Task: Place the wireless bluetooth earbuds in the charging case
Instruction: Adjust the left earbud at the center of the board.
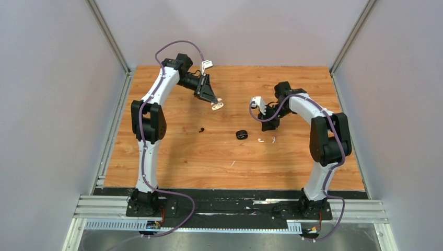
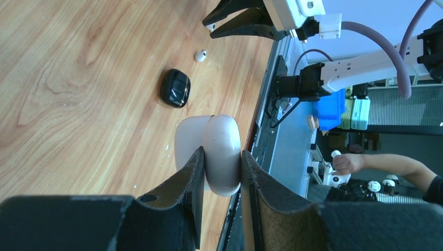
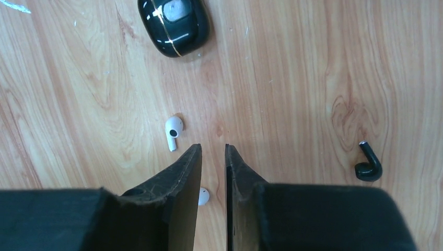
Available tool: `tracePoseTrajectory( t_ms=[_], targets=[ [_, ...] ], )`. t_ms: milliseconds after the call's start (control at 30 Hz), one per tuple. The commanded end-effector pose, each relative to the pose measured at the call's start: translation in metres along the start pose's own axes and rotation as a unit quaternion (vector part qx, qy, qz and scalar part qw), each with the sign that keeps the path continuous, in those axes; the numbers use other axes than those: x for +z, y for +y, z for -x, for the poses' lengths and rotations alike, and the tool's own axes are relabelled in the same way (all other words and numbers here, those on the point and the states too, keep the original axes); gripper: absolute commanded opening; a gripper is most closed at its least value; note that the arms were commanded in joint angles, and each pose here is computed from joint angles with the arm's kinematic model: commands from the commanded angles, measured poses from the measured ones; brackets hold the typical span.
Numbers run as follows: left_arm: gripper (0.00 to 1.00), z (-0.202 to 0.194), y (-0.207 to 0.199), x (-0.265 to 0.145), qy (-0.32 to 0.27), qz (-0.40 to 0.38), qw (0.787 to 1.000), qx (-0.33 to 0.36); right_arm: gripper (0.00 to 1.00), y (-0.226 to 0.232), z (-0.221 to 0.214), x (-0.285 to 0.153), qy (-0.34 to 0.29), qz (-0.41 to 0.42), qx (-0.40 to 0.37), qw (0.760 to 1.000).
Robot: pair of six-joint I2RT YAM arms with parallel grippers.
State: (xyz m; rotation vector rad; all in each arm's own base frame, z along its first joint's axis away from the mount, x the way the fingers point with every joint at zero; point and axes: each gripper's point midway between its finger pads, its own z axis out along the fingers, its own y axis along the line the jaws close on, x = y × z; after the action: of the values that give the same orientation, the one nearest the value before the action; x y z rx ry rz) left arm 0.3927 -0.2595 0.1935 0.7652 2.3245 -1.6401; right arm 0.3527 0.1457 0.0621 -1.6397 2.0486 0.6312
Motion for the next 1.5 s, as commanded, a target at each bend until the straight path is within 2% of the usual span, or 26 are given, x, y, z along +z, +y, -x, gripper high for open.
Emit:
tracePoseTrajectory(
  t_ms=[0, 167, 300, 800, 1467],
  targets=[
    [0.0, 0.005, -0.031, -0.015, -0.013, 0.003, 0.999, 0.044, 0.22, -0.006, -0.001, -0.011, -0.009, -0.008, 0.012, 1.0],
    [0.0, 0.005, -0.03, -0.014, -0.013, 0.003, 0.999, 0.044, 0.27, -0.001, -0.012, -0.033, -0.021, -0.021, 0.019, 0.999],
    [0.0, 0.005, -0.029, -0.014, -0.012, 0.001, 0.999, 0.042, 0.29, 0.015, -0.023, -0.03, -0.022, -0.007, 0.009, 1.0],
    [0.0, 0.003, -0.03, -0.014, -0.011, 0.002, 0.999, 0.043, 0.28, 0.015, -0.042, -0.015, 0.01, -0.002, -0.024, 1.0],
    [0.0, 0.001, -0.032, -0.013, -0.009, 0.0, 0.999, 0.043, 0.27, 0.014, -0.06, -0.007, 0.036, -0.005, -0.022, 0.999]
  ],
)
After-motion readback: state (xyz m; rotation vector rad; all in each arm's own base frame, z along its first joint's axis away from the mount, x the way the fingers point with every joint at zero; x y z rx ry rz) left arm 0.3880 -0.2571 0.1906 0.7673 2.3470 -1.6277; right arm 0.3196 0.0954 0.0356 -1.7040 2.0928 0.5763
